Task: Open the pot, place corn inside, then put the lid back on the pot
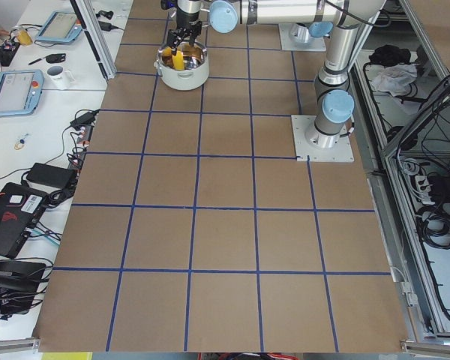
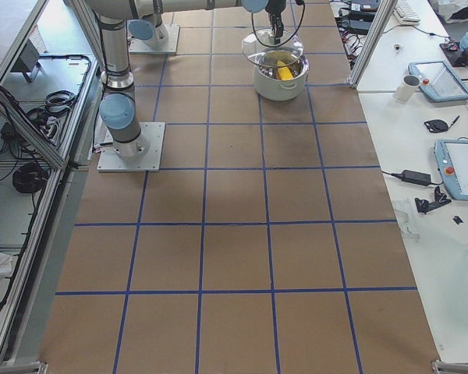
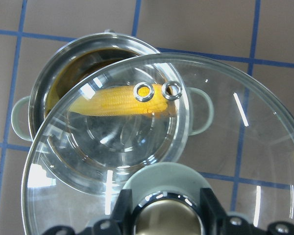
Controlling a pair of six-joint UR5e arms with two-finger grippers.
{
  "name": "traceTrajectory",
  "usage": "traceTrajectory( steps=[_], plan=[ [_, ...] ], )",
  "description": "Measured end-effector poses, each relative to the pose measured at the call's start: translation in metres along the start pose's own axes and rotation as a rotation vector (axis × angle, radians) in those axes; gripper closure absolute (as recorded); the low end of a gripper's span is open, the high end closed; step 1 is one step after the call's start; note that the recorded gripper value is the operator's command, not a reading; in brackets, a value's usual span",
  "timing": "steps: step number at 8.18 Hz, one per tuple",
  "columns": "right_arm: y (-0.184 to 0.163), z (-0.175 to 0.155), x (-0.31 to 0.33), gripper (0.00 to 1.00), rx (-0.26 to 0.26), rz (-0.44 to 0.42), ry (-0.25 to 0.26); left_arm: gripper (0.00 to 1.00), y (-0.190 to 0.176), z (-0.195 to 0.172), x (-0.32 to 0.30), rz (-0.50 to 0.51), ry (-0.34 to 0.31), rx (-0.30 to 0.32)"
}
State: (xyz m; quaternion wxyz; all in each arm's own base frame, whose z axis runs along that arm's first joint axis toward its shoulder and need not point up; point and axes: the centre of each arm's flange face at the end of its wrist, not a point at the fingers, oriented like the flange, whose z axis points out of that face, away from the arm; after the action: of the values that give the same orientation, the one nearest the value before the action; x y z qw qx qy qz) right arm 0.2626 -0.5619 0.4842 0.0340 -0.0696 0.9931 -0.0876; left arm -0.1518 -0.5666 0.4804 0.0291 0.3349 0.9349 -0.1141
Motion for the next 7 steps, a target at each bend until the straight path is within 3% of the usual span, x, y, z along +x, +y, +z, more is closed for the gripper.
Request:
traceTrajectory(
  steps=[4,7],
  plan=[
    [-0.046,0.088,-0.057,0.69,0.021,0.136,-0.026,0.00,0.014,0.000,-0.008,-0.325,0.000,-0.060],
    [-0.052,0.119,-0.078,0.69,0.043,0.125,-0.035,0.00,0.016,-0.001,-0.006,-0.457,-0.005,-0.070]
  ],
)
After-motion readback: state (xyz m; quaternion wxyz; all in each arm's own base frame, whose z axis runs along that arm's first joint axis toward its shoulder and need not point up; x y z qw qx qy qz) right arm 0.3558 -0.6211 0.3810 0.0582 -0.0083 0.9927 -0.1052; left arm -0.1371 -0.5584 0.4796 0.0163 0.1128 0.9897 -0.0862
